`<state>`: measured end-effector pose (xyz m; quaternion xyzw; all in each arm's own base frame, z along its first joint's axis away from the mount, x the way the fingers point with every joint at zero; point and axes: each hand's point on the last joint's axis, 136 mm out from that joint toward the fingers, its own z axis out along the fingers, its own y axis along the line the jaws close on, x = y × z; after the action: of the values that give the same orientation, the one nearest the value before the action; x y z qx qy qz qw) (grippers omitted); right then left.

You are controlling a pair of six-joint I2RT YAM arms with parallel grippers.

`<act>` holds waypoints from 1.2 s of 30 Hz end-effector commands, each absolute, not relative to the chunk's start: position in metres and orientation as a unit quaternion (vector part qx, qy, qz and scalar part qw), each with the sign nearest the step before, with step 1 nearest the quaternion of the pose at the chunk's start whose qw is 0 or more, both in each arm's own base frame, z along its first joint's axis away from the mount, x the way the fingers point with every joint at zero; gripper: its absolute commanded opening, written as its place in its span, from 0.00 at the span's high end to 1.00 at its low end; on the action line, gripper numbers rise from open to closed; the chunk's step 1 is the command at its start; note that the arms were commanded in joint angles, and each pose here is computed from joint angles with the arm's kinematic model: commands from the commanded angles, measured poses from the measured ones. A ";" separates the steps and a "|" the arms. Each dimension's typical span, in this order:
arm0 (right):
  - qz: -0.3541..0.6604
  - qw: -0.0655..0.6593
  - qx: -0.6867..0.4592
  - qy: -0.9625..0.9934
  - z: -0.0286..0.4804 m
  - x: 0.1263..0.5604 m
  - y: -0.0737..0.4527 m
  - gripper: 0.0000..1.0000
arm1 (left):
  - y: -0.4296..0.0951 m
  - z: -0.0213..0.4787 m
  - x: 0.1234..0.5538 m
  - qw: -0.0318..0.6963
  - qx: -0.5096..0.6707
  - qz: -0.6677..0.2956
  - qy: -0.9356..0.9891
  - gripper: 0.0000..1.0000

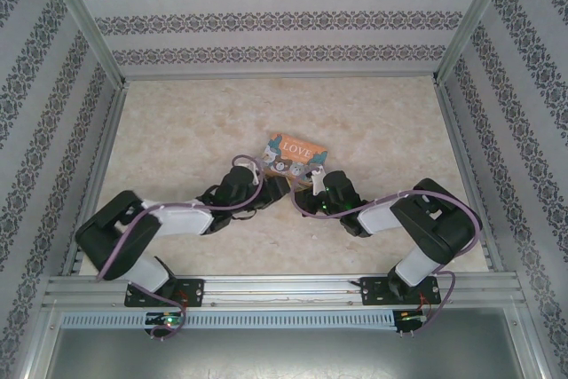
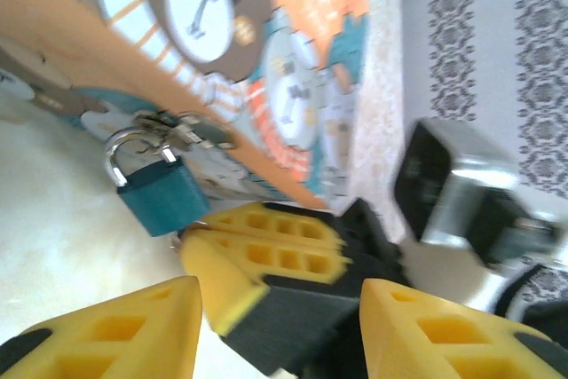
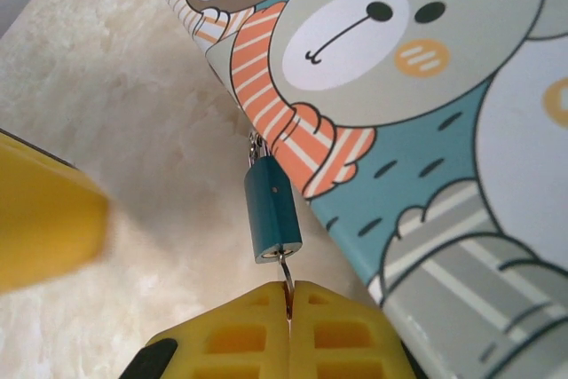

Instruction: Unlock the padlock with the key

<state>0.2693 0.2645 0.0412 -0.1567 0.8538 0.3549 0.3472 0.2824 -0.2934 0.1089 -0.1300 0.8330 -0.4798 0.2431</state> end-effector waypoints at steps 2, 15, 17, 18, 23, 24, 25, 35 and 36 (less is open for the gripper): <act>0.385 0.349 -0.156 0.840 0.056 0.266 0.269 1.00 | -0.258 0.122 0.277 0.296 -0.118 -0.432 0.844 0.46; 0.422 0.296 -0.115 0.849 0.057 0.254 0.272 1.00 | -0.213 0.150 0.250 0.361 -0.109 -0.437 0.817 0.33; 0.426 0.288 -0.106 0.851 0.056 0.252 0.272 1.00 | -0.214 0.147 0.248 0.352 -0.122 -0.453 0.810 0.33; 0.427 0.286 -0.101 0.852 0.056 0.251 0.272 1.00 | -0.215 0.145 0.247 0.347 -0.127 -0.461 0.807 0.33; 0.438 0.272 -0.077 0.853 0.057 0.247 0.273 1.00 | -0.224 0.143 0.247 0.317 -0.145 -0.515 0.783 0.35; 0.439 0.269 -0.073 0.854 0.057 0.247 0.273 1.00 | -0.226 0.144 0.247 0.311 -0.145 -0.525 0.779 0.36; 0.441 0.267 -0.069 0.854 0.058 0.246 0.274 1.00 | -0.229 0.144 0.248 0.306 -0.143 -0.534 0.775 0.37; 0.452 0.238 -0.019 0.859 0.057 0.245 0.275 1.00 | -0.256 0.131 0.262 0.250 -0.150 -0.615 0.733 0.48; 0.453 0.235 -0.016 0.860 0.057 0.245 0.276 1.00 | -0.258 0.129 0.265 0.247 -0.153 -0.622 0.727 0.49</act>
<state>0.2506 0.2695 0.0501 -0.0255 0.8645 0.4357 0.2494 0.2583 -0.2469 0.0903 -0.1721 0.7875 -0.5442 0.2324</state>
